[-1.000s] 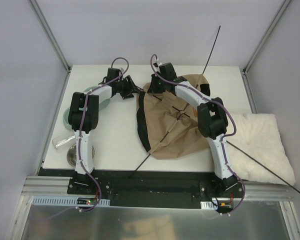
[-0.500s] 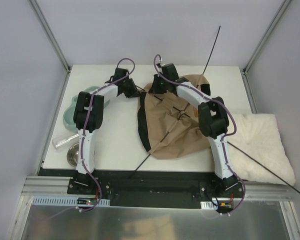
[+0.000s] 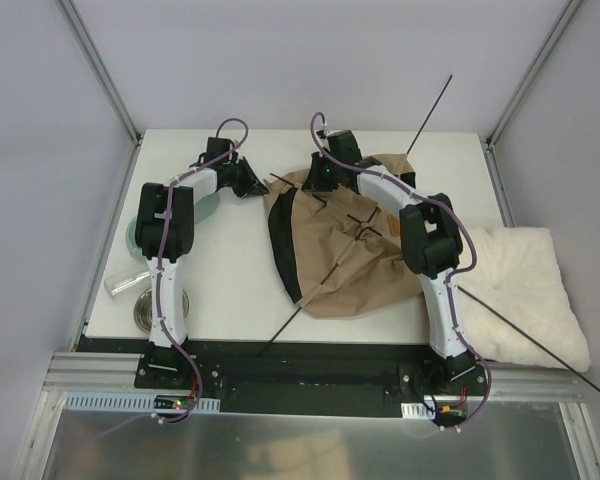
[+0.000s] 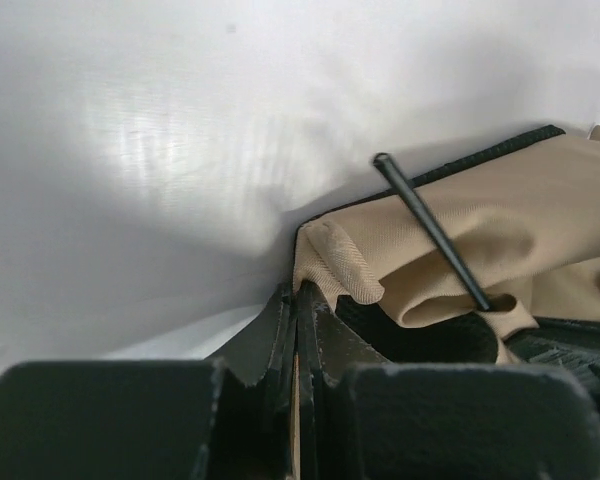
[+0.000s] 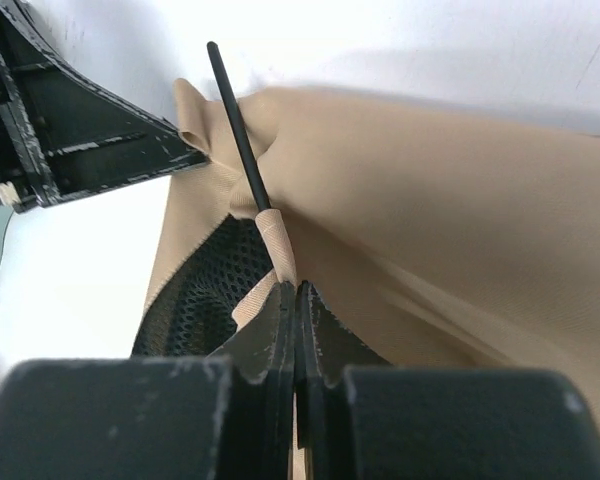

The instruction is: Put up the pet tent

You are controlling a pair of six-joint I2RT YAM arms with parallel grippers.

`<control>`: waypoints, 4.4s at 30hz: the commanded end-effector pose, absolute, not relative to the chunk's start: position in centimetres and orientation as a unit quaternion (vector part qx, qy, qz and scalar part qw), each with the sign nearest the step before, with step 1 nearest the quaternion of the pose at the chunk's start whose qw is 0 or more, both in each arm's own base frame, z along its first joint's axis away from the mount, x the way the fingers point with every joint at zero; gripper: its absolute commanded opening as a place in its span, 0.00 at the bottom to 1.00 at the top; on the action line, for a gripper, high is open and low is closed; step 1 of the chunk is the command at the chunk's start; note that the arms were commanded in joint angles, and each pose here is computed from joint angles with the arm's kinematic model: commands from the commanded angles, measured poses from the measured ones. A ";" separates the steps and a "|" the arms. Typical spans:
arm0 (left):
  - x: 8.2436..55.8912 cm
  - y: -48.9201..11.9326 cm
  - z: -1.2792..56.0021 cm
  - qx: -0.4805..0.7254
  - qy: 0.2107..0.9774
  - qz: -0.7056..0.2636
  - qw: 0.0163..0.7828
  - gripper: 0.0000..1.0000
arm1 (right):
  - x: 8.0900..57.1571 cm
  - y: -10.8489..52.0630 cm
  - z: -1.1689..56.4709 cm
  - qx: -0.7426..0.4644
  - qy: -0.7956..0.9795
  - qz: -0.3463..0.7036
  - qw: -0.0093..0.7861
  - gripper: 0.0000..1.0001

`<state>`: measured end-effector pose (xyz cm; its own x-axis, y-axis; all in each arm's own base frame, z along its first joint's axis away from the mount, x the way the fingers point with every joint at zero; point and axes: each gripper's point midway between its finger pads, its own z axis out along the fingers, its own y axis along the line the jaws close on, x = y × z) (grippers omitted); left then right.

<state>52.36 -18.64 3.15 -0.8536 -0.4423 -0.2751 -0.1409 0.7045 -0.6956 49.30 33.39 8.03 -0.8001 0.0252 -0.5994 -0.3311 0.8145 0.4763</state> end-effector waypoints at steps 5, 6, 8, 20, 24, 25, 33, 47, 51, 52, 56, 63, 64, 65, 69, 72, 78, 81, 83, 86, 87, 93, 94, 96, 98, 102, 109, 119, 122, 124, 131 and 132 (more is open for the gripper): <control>52.0 -15.5 5.3 -0.160 0.889 -0.364 0.227 0.00 | 48.6 32.8 12.9 -0.115 0.884 0.305 0.334 0.00; 52.1 -15.3 5.4 -0.165 0.888 -0.365 0.227 0.00 | 48.2 32.9 13.1 -0.118 0.883 0.310 0.332 0.00; 52.2 -15.0 5.5 -0.174 0.886 -0.365 0.226 0.00 | 47.6 33.2 13.4 -0.124 0.879 0.324 0.326 0.00; 53.8 -13.6 5.7 -0.223 0.878 -0.354 0.233 0.00 | 44.6 33.5 12.2 -0.163 0.885 0.338 0.277 0.00; 54.2 -13.8 5.9 -0.225 0.876 -0.356 0.235 0.00 | 43.9 33.6 11.6 -0.177 0.889 0.333 0.261 0.00; 54.2 -13.7 5.9 -0.225 0.876 -0.357 0.235 0.00 | 43.8 33.7 11.5 -0.178 0.889 0.332 0.260 0.00; 54.5 -13.6 5.7 -0.230 0.878 -0.349 0.235 0.00 | 43.6 34.1 12.8 -0.179 0.880 0.351 0.266 0.00; 55.0 -12.1 4.7 -0.268 0.884 -0.307 0.230 0.00 | 43.9 34.2 13.6 -0.166 0.872 0.361 0.285 0.00; 54.9 -12.1 4.9 -0.261 0.885 -0.309 0.231 0.00 | 44.5 34.0 12.6 -0.158 0.883 0.342 0.280 0.00; 54.8 -12.2 4.9 -0.260 0.885 -0.310 0.230 0.00 | 44.8 33.9 12.2 -0.156 0.885 0.337 0.280 0.00; 54.6 -12.4 4.8 -0.258 0.885 -0.315 0.226 0.00 | 45.3 34.2 11.5 -0.148 0.888 0.335 0.278 0.00; 54.7 -12.4 5.1 -0.254 0.885 -0.317 0.230 0.00 | 44.9 34.9 10.7 -0.159 0.889 0.342 0.262 0.00; 54.7 -12.4 5.1 -0.254 0.885 -0.317 0.230 0.00 | 44.8 34.9 10.7 -0.163 0.888 0.342 0.260 0.00; 54.8 -12.4 5.2 -0.254 0.884 -0.318 0.230 0.00 | 44.6 35.0 10.6 -0.165 0.888 0.343 0.258 0.00; 54.8 -12.5 5.3 -0.252 0.884 -0.319 0.230 0.00 | 44.3 35.2 10.3 -0.175 0.889 0.340 0.254 0.00; 54.7 -12.6 5.3 -0.250 0.885 -0.320 0.229 0.00 | 44.6 35.1 9.7 -0.166 0.894 0.330 0.253 0.00; 54.4 -12.5 5.4 -0.248 0.885 -0.321 0.229 0.00 | 45.5 35.1 9.3 -0.152 0.900 0.315 0.259 0.00; 54.2 -12.6 5.2 -0.247 0.886 -0.320 0.226 0.00 | 45.5 35.3 9.0 -0.150 0.901 0.314 0.259 0.00; 54.1 -12.6 5.2 -0.245 0.887 -0.321 0.226 0.00 | 45.5 35.5 9.0 -0.152 0.900 0.316 0.260 0.00; 53.9 -12.7 5.1 -0.243 0.887 -0.322 0.223 0.00 | 45.7 35.7 8.9 -0.149 0.900 0.315 0.263 0.00; 53.9 -12.7 5.1 -0.243 0.887 -0.323 0.223 0.00 | 45.7 35.8 8.9 -0.146 0.900 0.315 0.263 0.00; 53.5 -13.0 4.9 -0.239 0.888 -0.326 0.218 0.00 | 46.9 36.5 9.2 -0.113 0.896 0.318 0.289 0.00; 53.4 -13.2 5.0 -0.237 0.888 -0.327 0.218 0.00 | 47.0 36.8 9.3 -0.107 0.895 0.320 0.290 0.00; 53.3 -13.5 5.0 -0.233 0.889 -0.329 0.218 0.00 | 47.1 37.1 9.2 -0.101 0.895 0.321 0.292 0.00; 53.2 -13.6 5.1 -0.231 0.889 -0.330 0.218 0.00 | 46.9 37.5 8.9 -0.101 0.895 0.324 0.290 0.00; 53.0 -14.0 5.2 -0.225 0.889 -0.335 0.215 0.00 | 46.7 38.1 8.5 -0.094 0.894 0.328 0.290 0.00; 52.3 -14.8 5.2 -0.213 0.892 -0.338 0.212 0.00 | 47.9 38.5 8.7 -0.054 0.887 0.333 0.314 0.00; 51.7 -15.5 6.1 -0.190 0.893 -0.345 0.217 0.00 | 47.7 39.2 7.0 -0.062 0.896 0.309 0.312 0.00; 51.4 -16.1 6.2 -0.180 0.893 -0.351 0.215 0.00 | 47.5 39.8 6.4 -0.065 0.898 0.302 0.313 0.00; 51.1 -16.4 6.1 -0.173 0.895 -0.353 0.212 0.00 | 47.8 40.1 6.6 -0.056 0.895 0.305 0.321 0.00; 50.4 -16.5 5.8 -0.170 0.898 -0.351 0.205 0.00 | 48.9 40.6 9.6 -0.028 0.883 0.316 0.346 0.00; 50.5 -16.5 5.9 -0.169 0.898 -0.349 0.208 0.00 | 48.7 40.4 9.8 -0.026 0.886 0.311 0.344 0.00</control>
